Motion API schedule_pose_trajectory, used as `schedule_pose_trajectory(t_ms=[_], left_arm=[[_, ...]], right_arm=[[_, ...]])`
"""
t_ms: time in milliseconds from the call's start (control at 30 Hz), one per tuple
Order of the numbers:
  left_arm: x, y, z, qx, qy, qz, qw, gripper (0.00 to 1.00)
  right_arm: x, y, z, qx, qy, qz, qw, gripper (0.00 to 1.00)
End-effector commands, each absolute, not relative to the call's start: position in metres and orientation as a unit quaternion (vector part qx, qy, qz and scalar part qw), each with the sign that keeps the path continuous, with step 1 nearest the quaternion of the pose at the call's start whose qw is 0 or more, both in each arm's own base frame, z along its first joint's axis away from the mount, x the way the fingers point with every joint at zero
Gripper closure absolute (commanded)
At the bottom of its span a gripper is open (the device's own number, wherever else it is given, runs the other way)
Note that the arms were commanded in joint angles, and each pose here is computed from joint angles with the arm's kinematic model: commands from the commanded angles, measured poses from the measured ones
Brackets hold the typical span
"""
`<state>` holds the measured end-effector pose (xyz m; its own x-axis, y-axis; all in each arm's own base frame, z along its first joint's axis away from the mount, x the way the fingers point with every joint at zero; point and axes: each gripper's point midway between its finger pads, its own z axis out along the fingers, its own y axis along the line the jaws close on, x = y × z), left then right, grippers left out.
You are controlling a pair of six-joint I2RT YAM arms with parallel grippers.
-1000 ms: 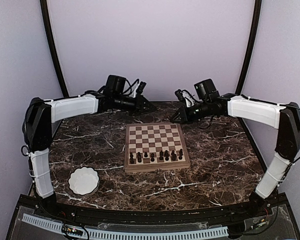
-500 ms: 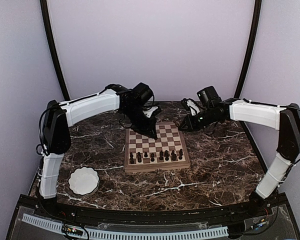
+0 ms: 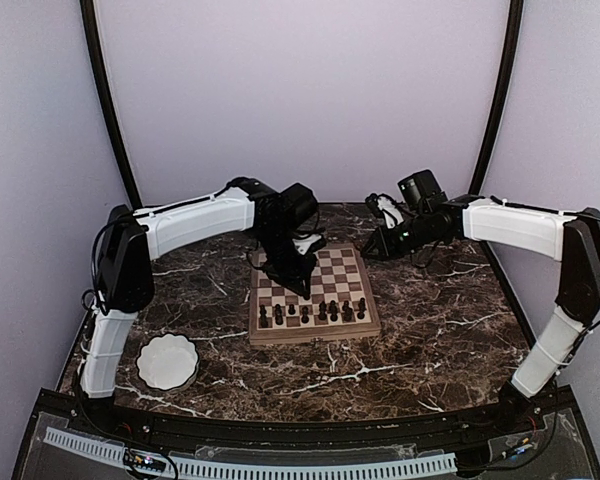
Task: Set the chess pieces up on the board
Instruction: Place the pawn at e7.
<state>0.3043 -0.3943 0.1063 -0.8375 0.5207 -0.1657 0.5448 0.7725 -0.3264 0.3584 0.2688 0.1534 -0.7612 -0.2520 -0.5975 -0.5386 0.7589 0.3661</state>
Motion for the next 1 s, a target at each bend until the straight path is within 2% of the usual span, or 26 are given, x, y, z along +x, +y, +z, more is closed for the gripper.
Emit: schedule_pose_trajectory(t_ms=[0,967], left_arm=[[0.299,-0.395,0.107,0.289,0.940,-0.179,0.022,0.94],[0.298,-0.396,0.080,0.277,0.945,-0.171,-0.009,0.86]], right_arm=[[0.361,0.265,0.165,-0.222,0.892,0.268,0.287,0.96],[0.362,0.262,0.161,-0.217,0.893,0.276,0.283,0.96]])
